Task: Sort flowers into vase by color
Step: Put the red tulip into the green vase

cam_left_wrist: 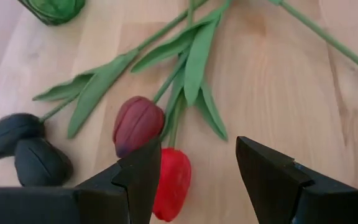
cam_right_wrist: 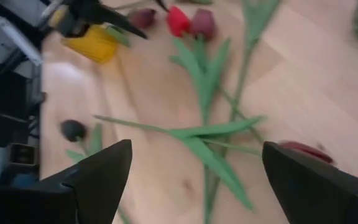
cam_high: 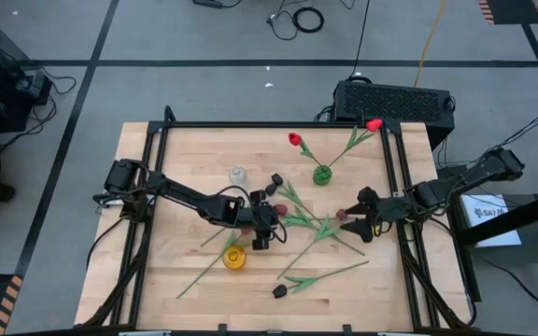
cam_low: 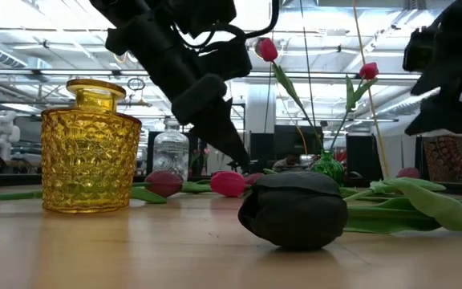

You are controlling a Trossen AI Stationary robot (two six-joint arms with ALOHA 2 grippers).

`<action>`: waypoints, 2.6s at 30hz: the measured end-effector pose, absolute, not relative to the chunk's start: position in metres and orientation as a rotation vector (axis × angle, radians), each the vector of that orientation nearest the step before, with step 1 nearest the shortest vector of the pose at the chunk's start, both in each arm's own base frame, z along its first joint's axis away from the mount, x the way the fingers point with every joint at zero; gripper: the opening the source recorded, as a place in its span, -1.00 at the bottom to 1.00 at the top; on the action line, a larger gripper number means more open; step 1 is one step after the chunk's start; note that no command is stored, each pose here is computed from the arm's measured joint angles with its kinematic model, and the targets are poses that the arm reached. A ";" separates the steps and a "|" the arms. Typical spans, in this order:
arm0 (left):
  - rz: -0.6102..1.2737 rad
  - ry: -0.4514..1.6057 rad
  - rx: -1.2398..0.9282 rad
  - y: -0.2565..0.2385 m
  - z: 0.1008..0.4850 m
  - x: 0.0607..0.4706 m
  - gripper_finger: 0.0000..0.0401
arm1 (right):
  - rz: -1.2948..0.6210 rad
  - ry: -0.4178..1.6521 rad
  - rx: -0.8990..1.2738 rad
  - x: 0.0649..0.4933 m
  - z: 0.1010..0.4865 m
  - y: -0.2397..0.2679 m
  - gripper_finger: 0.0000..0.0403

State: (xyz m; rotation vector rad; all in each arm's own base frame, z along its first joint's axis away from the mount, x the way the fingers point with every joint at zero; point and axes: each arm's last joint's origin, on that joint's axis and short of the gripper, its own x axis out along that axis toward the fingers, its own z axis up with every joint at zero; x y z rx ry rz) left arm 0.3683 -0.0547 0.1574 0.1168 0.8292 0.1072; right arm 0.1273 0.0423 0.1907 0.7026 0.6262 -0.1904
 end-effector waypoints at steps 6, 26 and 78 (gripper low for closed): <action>0.115 0.882 0.126 -0.052 0.145 0.368 0.07 | -0.036 0.501 0.655 0.138 0.203 0.053 0.75; 0.144 0.864 0.263 -0.056 0.141 0.371 0.07 | 0.071 0.455 0.542 0.151 0.205 0.063 0.75; 0.079 1.024 0.127 -0.032 0.139 0.360 -0.35 | 0.075 0.454 0.518 0.151 0.205 0.063 0.75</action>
